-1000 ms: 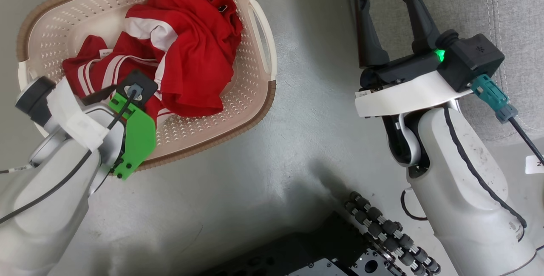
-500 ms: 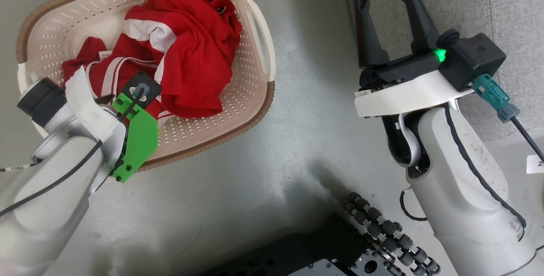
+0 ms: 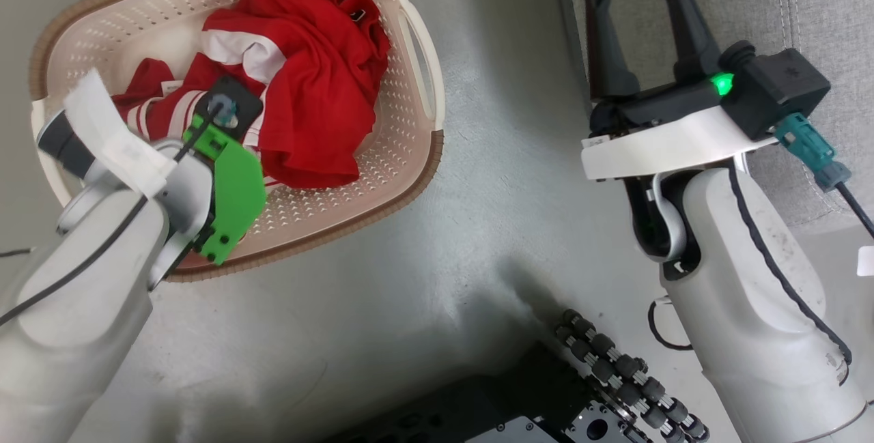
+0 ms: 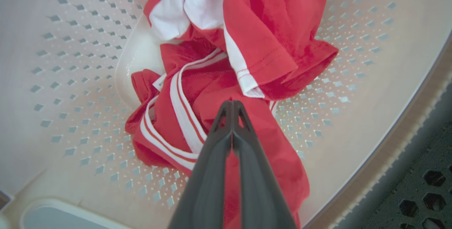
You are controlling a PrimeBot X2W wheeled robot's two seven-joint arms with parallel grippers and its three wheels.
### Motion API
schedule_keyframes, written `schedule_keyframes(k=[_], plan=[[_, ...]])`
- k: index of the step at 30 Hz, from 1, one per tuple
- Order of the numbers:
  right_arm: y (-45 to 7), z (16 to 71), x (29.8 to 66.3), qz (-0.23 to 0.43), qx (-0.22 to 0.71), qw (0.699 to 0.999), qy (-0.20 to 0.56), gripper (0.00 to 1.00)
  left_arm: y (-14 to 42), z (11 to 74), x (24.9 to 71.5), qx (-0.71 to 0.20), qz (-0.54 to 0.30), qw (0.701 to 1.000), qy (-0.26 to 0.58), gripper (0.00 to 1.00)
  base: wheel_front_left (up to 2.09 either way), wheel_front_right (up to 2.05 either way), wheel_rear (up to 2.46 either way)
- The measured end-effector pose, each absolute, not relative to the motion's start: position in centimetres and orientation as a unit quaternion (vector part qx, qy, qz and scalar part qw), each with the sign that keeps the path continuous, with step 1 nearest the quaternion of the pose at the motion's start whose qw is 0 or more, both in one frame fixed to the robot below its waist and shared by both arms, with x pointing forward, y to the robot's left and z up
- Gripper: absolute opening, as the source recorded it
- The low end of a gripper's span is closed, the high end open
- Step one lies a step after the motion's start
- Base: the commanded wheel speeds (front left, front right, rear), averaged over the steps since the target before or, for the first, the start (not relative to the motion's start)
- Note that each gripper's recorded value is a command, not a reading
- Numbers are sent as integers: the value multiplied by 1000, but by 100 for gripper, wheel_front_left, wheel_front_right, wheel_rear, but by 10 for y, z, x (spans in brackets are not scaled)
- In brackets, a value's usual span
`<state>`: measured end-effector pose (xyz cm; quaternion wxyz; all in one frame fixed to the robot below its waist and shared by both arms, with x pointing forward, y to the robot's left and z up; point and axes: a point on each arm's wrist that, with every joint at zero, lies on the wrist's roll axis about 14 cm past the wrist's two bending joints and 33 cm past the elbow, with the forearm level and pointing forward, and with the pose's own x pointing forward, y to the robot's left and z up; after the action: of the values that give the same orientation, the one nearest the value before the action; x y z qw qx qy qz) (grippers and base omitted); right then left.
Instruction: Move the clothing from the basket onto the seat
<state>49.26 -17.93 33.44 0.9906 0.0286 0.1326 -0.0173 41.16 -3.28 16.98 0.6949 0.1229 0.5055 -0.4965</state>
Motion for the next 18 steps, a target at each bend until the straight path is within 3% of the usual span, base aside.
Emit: schedule_keyframes(k=[11,18], plan=[[-190,354,497,-35,12,993,110,100,-39,228,468,25,-436,795,422,0,0,0,0],[-191,371,493,-36,5,995,93,100,-25,259,473,-42,-382,837,389,0,0,0,0]])
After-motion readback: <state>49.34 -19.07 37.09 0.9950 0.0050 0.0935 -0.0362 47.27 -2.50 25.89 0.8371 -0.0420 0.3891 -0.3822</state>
